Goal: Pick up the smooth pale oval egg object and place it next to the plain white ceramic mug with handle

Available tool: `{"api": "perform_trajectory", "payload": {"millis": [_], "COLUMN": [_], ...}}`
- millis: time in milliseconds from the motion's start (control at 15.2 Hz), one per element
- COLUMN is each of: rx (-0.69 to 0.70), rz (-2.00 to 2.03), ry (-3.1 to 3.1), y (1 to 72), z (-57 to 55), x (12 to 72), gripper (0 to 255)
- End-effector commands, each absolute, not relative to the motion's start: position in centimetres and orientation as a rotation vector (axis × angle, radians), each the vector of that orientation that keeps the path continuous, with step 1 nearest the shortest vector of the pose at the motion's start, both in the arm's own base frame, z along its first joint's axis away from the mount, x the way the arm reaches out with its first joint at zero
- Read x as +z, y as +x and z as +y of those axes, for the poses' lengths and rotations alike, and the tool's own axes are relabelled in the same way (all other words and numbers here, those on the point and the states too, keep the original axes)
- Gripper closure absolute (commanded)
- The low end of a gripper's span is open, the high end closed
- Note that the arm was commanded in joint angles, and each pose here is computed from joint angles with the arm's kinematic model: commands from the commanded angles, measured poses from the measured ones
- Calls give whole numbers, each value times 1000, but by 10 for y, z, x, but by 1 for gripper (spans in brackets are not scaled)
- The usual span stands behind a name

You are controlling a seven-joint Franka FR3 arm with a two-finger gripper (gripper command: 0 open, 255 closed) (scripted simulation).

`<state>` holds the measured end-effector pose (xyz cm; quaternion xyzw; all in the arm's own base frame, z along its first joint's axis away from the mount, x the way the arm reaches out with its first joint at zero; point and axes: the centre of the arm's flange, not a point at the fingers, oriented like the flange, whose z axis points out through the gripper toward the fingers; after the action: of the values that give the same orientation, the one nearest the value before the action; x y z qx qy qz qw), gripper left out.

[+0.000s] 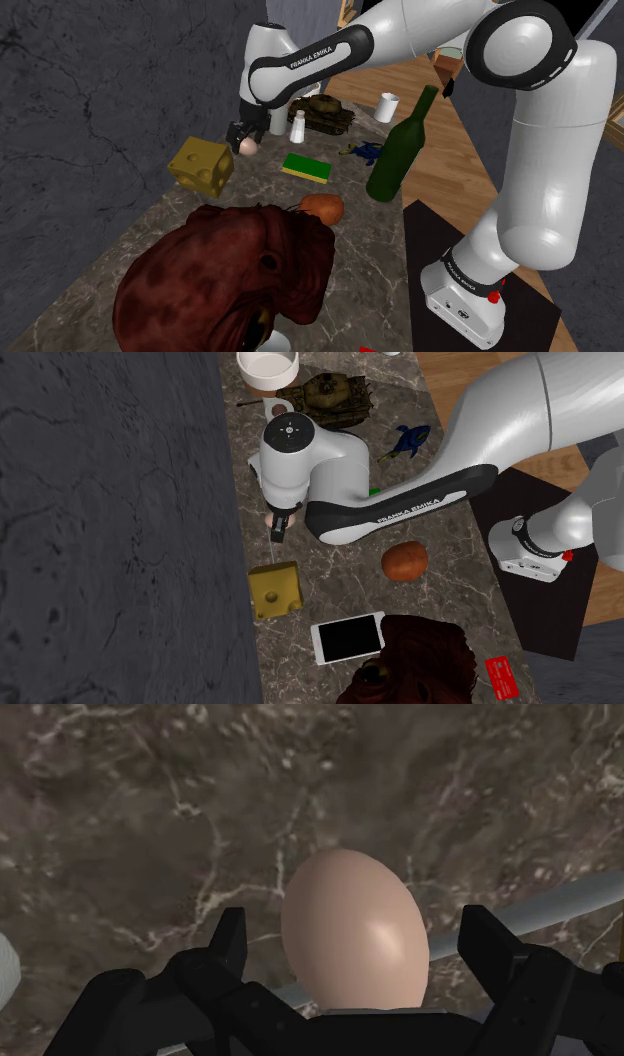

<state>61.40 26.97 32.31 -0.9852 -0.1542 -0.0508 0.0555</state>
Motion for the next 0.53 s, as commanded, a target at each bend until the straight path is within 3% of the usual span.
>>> {"api": "perform_trajectory", "payload": {"millis": [0,132,198,462], "rx": [-154,-154,-154,-154], "rz": [-468,-468,-468,-468], "ry": [-2990,-2990,-2990,-2990], "y": [614,614,614,614], "z": [270,270,270,270], "x": [323,323,323,323], "gripper": [0,0,255,255]}}
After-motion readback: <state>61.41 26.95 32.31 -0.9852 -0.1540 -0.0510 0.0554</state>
